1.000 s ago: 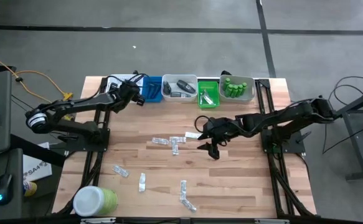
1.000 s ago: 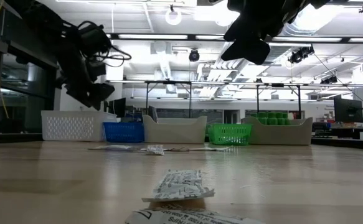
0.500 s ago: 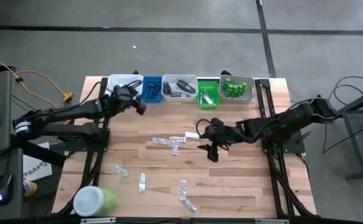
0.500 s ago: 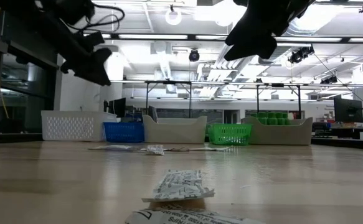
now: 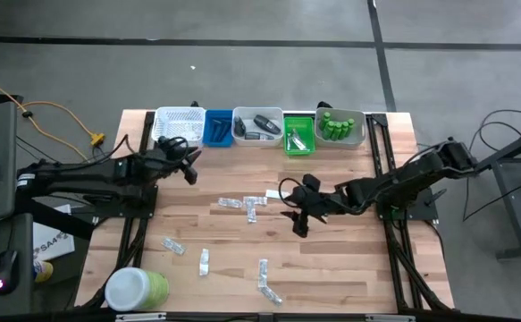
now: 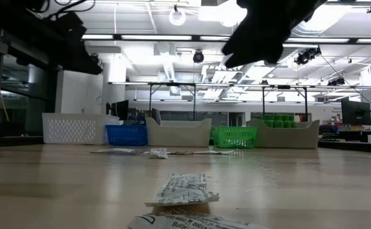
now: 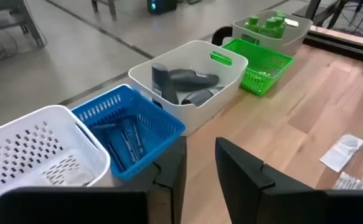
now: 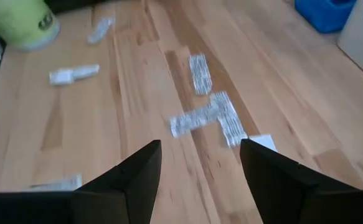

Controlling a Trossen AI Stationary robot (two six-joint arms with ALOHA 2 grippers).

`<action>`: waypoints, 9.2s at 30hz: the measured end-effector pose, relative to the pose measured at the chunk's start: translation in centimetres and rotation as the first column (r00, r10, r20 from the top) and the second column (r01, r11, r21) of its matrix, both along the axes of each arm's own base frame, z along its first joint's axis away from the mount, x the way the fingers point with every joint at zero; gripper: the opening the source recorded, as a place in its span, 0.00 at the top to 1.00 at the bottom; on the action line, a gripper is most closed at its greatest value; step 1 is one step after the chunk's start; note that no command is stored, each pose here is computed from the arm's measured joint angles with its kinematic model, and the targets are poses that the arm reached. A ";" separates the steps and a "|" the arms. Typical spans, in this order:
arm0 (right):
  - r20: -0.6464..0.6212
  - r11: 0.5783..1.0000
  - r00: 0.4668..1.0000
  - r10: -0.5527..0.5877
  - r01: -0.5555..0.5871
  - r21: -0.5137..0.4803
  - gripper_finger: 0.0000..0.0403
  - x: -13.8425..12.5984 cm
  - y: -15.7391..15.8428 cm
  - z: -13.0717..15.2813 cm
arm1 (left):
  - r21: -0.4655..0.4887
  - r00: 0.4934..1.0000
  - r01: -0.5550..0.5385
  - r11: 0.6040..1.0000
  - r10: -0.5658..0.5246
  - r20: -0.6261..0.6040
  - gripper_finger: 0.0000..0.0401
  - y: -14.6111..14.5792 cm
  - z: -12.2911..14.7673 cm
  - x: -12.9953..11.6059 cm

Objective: Pick & Place Travel size toiletries
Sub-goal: Put the bandage pack into the left white bin

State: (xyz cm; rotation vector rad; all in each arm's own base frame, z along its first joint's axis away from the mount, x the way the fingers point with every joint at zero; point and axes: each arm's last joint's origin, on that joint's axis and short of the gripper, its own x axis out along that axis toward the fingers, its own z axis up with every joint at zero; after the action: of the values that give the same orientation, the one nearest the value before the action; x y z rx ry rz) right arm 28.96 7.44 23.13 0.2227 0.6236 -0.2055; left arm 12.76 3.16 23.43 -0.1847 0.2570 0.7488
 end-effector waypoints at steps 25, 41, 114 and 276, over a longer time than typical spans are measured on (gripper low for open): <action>0.092 0.948 0.948 -0.305 0.292 0.129 0.47 2.5 -1.7 -1.9 | 0.099 0.981 0.187 0.977 -0.181 -0.071 0.99 -3.1 -3.9 -1.5; 0.146 0.873 0.861 -0.487 0.476 0.107 0.47 3.7 -1.9 -4.2 | 0.156 0.952 0.304 0.940 -0.295 -0.075 1.00 -3.7 -3.3 -1.2; -0.370 0.991 0.919 -0.134 0.120 -0.061 0.47 3.1 -3.2 -10.7 | 0.128 0.937 0.347 0.929 -0.336 -0.100 1.00 -3.8 -3.6 -1.2; 0.205 0.958 0.963 0.177 -0.121 -0.258 0.99 5.9 -1.8 -3.1 | 0.143 0.768 0.618 0.773 -0.632 0.105 1.00 -8.1 -1.5 15.9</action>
State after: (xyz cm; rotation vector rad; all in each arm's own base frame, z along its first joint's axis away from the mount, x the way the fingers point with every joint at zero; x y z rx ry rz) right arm 34.84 5.65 20.03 -0.0397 0.3815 -0.1059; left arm 28.70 -4.95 21.96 -0.0473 0.1235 0.0715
